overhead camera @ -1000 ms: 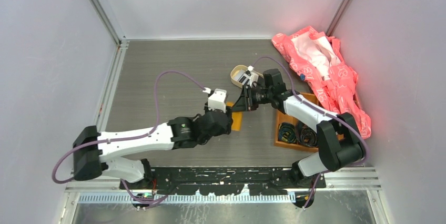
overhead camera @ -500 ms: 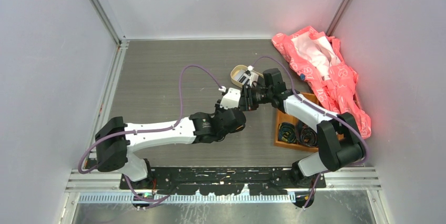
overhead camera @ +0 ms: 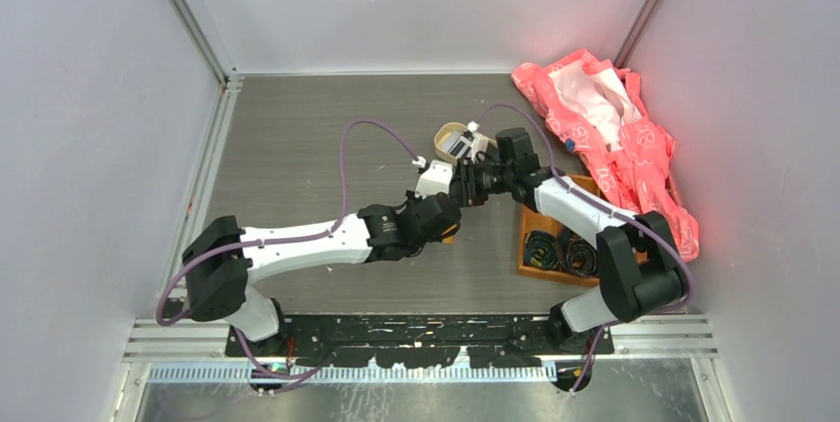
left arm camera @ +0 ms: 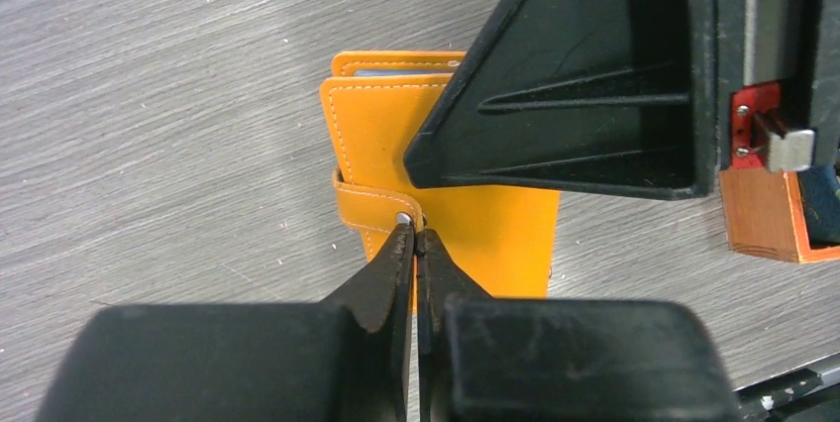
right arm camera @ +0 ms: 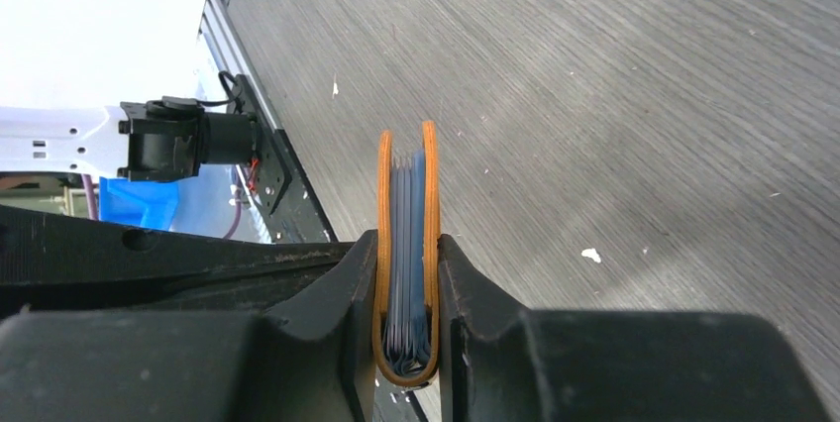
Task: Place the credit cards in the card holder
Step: Open the card holder at the center of the board.
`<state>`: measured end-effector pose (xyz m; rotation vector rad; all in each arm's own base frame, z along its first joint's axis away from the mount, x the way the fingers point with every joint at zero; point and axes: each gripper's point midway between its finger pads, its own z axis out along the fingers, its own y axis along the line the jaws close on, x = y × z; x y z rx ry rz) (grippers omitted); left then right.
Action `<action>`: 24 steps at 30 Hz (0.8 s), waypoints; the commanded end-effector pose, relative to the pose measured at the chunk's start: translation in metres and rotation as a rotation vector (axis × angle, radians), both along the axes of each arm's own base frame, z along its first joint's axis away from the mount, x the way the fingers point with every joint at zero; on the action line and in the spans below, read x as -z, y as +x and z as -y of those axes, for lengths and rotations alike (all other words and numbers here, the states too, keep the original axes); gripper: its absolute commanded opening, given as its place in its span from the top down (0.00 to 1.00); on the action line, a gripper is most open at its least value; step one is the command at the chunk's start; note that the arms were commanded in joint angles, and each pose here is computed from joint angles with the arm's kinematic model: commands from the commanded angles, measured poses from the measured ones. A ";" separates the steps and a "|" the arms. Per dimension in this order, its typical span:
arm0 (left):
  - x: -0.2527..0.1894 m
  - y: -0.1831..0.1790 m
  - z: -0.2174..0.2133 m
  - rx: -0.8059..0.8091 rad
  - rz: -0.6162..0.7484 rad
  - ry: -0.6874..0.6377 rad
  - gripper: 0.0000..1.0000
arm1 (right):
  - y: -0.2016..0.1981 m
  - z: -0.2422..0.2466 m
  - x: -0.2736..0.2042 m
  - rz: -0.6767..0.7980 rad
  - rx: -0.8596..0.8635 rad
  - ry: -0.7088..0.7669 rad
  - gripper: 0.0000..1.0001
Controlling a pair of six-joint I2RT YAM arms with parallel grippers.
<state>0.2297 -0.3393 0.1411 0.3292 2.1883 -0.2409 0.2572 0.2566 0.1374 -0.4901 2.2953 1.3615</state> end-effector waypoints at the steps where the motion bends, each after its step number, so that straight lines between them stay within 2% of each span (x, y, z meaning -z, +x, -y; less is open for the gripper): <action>1: 0.006 0.018 -0.018 -0.039 0.016 0.026 1.00 | -0.002 -0.009 -0.028 0.043 -0.063 0.074 0.99; 6: -0.007 0.019 -0.040 -0.058 0.068 -0.018 1.00 | 0.006 -0.001 -0.020 0.077 -0.020 -0.009 0.99; 10: -0.012 0.020 -0.060 -0.057 0.061 -0.136 1.00 | 0.009 0.001 -0.017 0.083 -0.003 -0.031 0.99; 14: -0.019 0.009 -0.055 0.047 0.039 -0.296 1.00 | 0.006 -0.001 -0.017 0.068 -0.029 -0.009 0.99; 18: -0.030 -0.003 -0.051 0.146 0.008 -0.442 1.00 | -0.011 -0.010 -0.029 0.059 -0.140 0.088 0.99; 20: -0.028 -0.009 -0.056 0.161 -0.015 -0.465 0.92 | -0.015 -0.010 -0.031 0.066 -0.167 0.106 0.99; 23: -0.020 -0.017 -0.066 0.167 -0.038 -0.506 0.86 | -0.021 -0.012 -0.034 0.059 -0.205 0.136 0.99; 24: -0.018 -0.019 -0.068 0.169 -0.045 -0.522 0.81 | -0.021 -0.012 -0.034 0.058 -0.208 0.140 0.98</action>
